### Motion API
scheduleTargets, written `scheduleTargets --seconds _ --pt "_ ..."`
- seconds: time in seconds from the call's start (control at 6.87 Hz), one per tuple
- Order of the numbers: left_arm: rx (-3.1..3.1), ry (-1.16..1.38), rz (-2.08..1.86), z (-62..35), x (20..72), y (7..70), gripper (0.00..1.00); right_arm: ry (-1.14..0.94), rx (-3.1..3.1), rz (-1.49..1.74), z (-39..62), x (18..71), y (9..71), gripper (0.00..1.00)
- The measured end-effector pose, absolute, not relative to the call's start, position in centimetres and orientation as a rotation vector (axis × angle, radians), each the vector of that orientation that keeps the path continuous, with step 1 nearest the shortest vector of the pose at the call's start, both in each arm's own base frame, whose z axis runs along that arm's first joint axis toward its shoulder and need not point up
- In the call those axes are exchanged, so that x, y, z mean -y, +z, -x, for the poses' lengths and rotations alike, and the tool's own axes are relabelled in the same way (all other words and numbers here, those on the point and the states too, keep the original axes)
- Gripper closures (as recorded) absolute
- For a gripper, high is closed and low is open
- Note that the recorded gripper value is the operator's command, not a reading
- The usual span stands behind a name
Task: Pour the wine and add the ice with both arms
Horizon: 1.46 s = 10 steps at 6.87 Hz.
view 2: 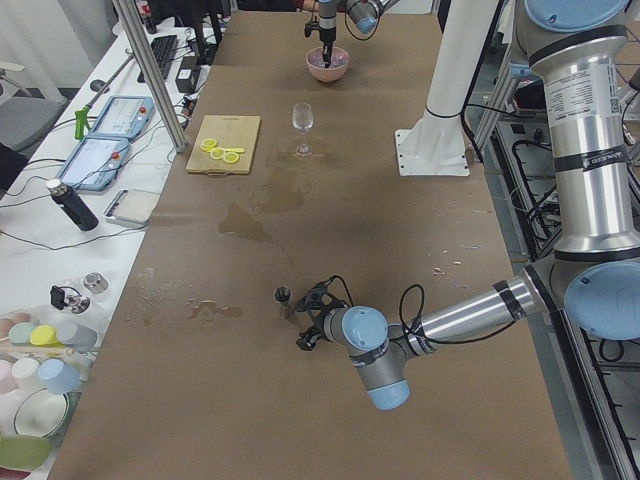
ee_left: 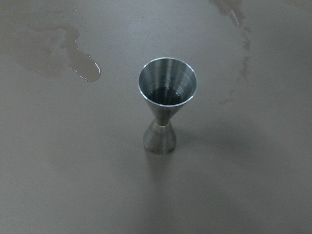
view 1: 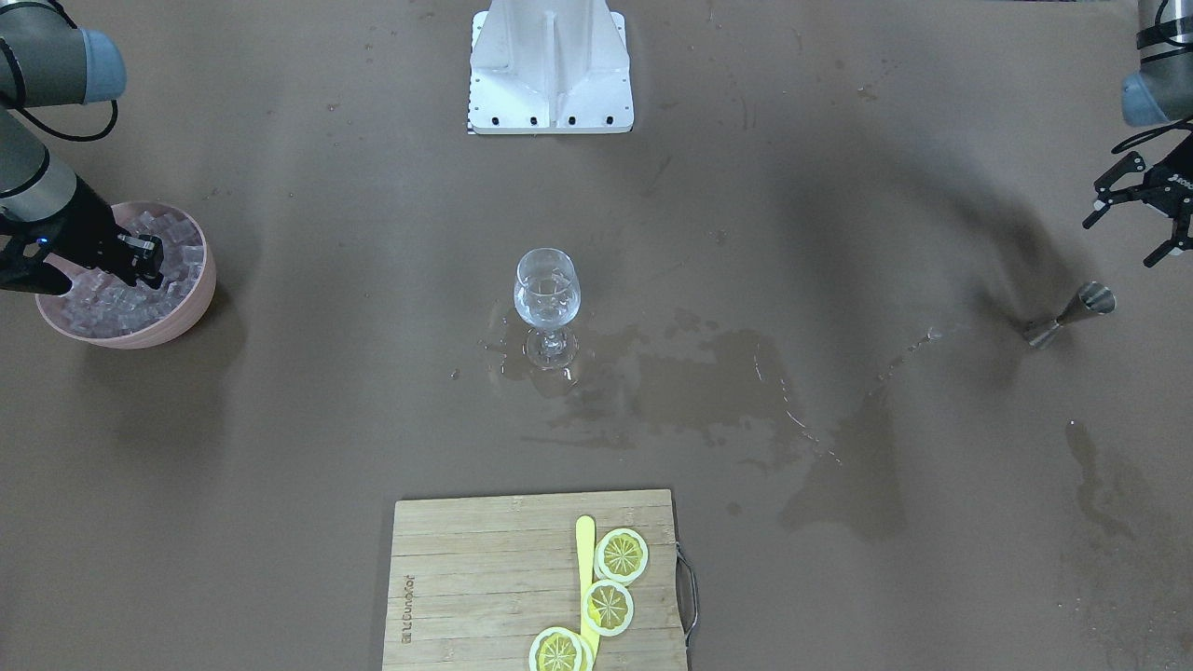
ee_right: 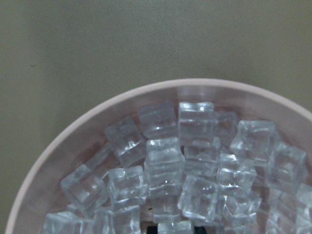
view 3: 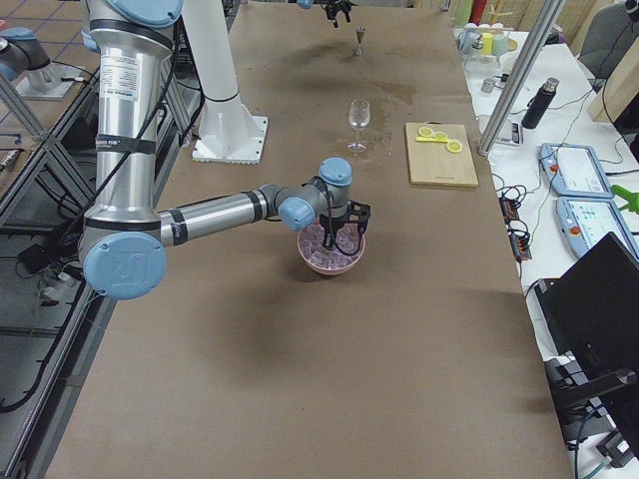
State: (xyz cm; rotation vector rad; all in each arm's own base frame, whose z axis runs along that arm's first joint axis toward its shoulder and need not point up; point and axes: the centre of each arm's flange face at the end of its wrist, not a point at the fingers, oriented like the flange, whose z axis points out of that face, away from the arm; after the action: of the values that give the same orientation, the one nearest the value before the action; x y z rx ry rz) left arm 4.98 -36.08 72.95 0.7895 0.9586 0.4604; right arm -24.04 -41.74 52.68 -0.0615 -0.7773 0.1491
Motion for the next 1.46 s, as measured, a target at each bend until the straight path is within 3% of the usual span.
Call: scheduleTargets --seconds 0.58,0.73,1.02,1.31,1.46 --pt "-0.908 0.456 -0.842 -6.2 37.5 73.9 0.03 0.148 0.770 0.063 24.2 41.6 53.0 0.62" --pt "-0.914 0.459 -0.852 -6.4 37.3 73.9 0.03 0.149 0.765 0.058 24.2 41.6 53.0 0.54" --pt "-0.942 0.456 -0.876 -7.5 36.7 73.9 0.03 0.151 0.758 0.050 24.3 41.7 53.0 0.54" --pt "-0.961 0.448 -0.916 -8.3 36.6 73.3 0.03 0.152 0.758 0.047 24.3 41.7 53.0 0.81" --pt "-0.961 0.437 -0.934 -8.5 36.9 73.0 0.03 0.151 0.759 0.045 24.3 41.7 52.9 0.88"
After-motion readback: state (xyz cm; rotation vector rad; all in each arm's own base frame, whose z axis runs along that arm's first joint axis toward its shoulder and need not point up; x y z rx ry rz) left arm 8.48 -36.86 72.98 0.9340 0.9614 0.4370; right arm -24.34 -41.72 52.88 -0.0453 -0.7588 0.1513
